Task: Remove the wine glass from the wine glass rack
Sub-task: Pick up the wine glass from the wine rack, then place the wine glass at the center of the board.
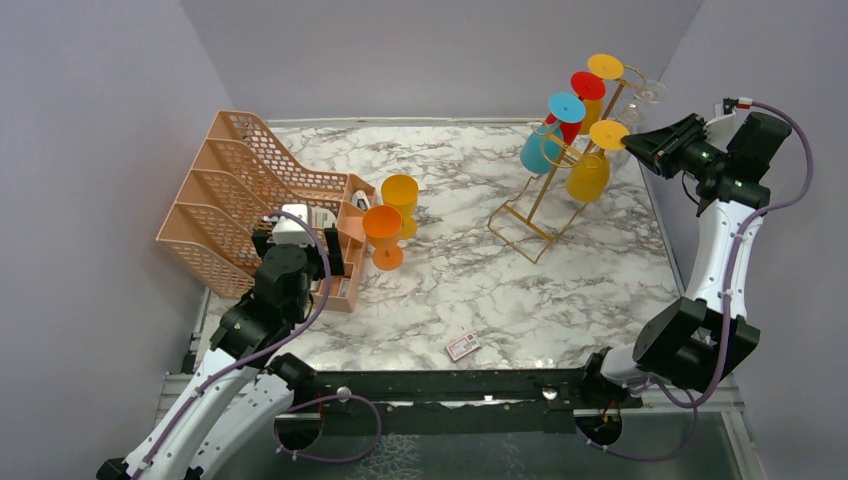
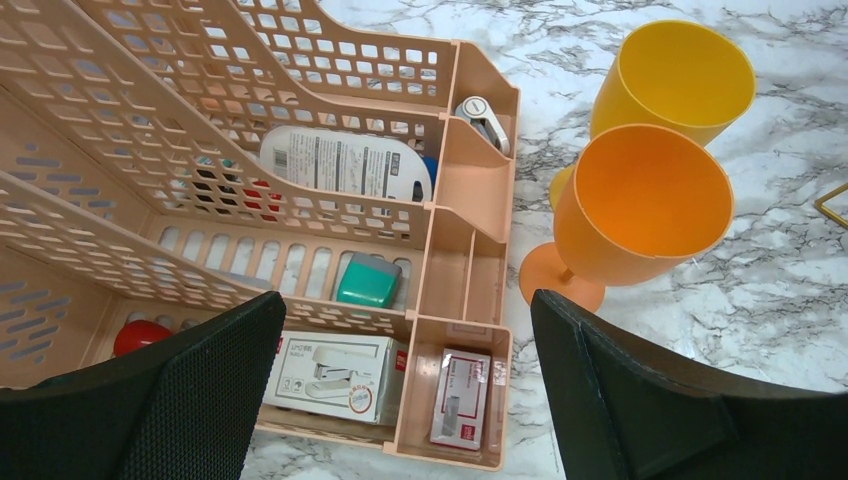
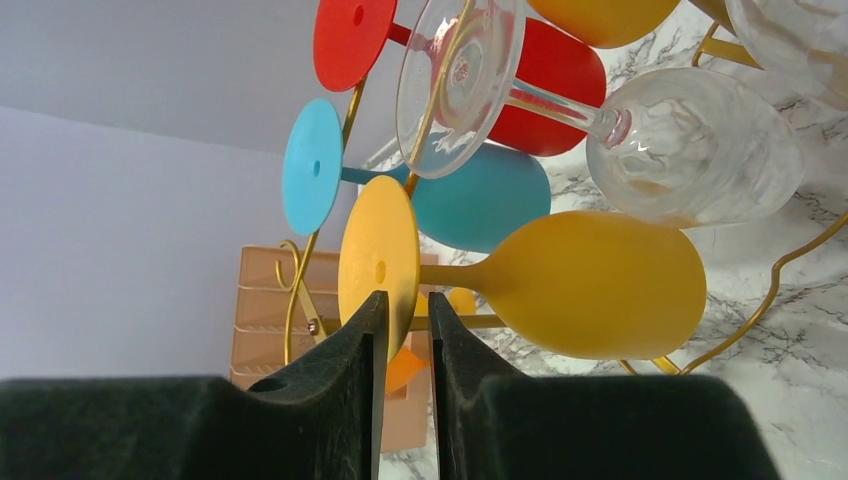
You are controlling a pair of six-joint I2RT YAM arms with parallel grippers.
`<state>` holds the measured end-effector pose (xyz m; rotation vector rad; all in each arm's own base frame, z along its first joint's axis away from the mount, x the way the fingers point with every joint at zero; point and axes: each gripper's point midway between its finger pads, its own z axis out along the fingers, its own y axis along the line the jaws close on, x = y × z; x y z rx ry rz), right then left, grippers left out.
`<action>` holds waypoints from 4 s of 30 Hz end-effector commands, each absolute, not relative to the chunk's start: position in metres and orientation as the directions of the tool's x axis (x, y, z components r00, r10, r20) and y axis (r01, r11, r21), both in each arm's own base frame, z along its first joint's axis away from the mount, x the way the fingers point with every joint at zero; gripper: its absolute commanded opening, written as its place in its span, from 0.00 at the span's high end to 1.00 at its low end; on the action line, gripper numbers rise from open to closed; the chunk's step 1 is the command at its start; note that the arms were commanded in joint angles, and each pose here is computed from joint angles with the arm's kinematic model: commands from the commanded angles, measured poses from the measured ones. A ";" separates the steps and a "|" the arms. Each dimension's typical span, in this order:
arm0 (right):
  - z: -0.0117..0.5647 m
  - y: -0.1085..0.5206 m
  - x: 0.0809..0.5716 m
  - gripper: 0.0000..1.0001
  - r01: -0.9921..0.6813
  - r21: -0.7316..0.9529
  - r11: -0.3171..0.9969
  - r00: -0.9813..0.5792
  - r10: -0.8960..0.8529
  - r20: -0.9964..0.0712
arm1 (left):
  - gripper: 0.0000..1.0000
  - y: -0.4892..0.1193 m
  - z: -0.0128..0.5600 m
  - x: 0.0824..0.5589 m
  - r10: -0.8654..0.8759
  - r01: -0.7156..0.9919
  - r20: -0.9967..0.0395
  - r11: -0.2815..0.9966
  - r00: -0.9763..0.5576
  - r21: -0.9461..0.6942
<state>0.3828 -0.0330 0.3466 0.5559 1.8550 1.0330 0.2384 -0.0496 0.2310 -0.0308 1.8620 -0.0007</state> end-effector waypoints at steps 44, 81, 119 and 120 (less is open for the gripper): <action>0.370 -0.034 0.364 0.99 0.048 0.917 0.395 -0.290 0.884 -0.365 | 0.01 -0.049 0.238 0.239 -0.041 -0.022 -0.967 0.999 -0.250 -0.037; 0.389 0.000 0.302 0.99 0.064 0.850 0.522 -0.263 0.831 -0.490 | 0.01 -0.049 0.239 0.239 -0.042 -0.020 -0.969 0.999 -0.244 -0.039; 0.262 0.222 0.168 0.99 -0.623 0.710 0.328 -0.760 -0.038 -0.649 | 0.07 -0.262 0.304 0.185 -0.209 0.671 -0.780 0.411 -0.590 -0.617; 0.262 0.225 0.168 0.99 -0.639 0.697 0.327 -0.745 -0.035 -0.666 | 0.08 -0.273 0.304 0.179 -0.199 0.683 -0.778 0.383 -0.596 -0.622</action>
